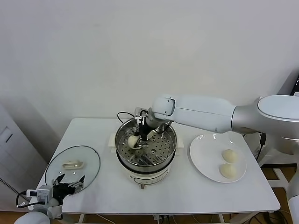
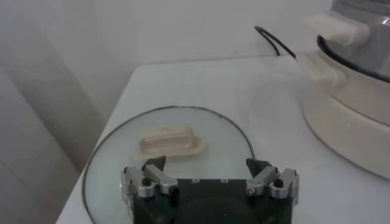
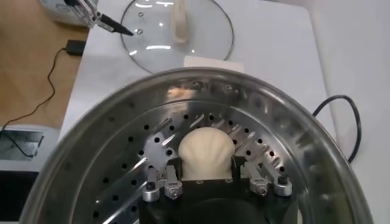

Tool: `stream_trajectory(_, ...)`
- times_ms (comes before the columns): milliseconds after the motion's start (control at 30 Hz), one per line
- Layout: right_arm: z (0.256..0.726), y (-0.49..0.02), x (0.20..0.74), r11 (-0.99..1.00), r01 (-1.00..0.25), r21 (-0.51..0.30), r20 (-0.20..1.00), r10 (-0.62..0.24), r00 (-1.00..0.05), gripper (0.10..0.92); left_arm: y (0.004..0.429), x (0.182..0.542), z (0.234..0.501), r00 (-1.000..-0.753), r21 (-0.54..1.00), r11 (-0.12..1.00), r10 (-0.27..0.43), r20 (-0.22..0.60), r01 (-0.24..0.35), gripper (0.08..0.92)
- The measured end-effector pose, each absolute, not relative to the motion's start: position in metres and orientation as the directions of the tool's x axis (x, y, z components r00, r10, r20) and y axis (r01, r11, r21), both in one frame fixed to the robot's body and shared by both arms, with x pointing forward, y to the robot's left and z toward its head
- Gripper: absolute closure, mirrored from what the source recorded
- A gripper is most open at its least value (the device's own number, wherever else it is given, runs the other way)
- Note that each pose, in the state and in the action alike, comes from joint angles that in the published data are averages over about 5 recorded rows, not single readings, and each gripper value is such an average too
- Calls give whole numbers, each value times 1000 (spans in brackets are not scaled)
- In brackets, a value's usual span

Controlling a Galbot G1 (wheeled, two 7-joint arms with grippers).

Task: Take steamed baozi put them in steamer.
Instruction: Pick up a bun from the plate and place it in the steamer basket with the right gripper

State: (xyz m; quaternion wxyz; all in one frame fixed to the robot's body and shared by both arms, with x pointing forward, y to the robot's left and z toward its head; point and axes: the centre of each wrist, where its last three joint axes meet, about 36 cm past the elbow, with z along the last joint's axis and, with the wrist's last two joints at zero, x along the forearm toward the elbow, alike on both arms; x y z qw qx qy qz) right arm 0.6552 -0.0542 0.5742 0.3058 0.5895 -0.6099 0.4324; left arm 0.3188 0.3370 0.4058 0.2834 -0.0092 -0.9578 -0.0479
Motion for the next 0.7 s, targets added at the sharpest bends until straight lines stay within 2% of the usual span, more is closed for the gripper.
stream_trajectory(167,570,-49,654,-72,-982,-174,879,-461,-122,409,337,318,406,-839,86,995,-9,544,45,177)
stream_trajectory(333,574,-51,655,-70,-981,-180,876,-466,-127,267,337,317,405,-838,85,995,-9,545,44,177)
stream_trajectory(433,580,-56,657,-72,-981,-179,877,-463,-126,214,337,316,405,-839,84,995,-9,544,44,177)
stream_trajectory(700,623,-103,668,-88,-981,-172,892,-437,-117,200,339,315,407,-841,87,995,-10,540,44,177)
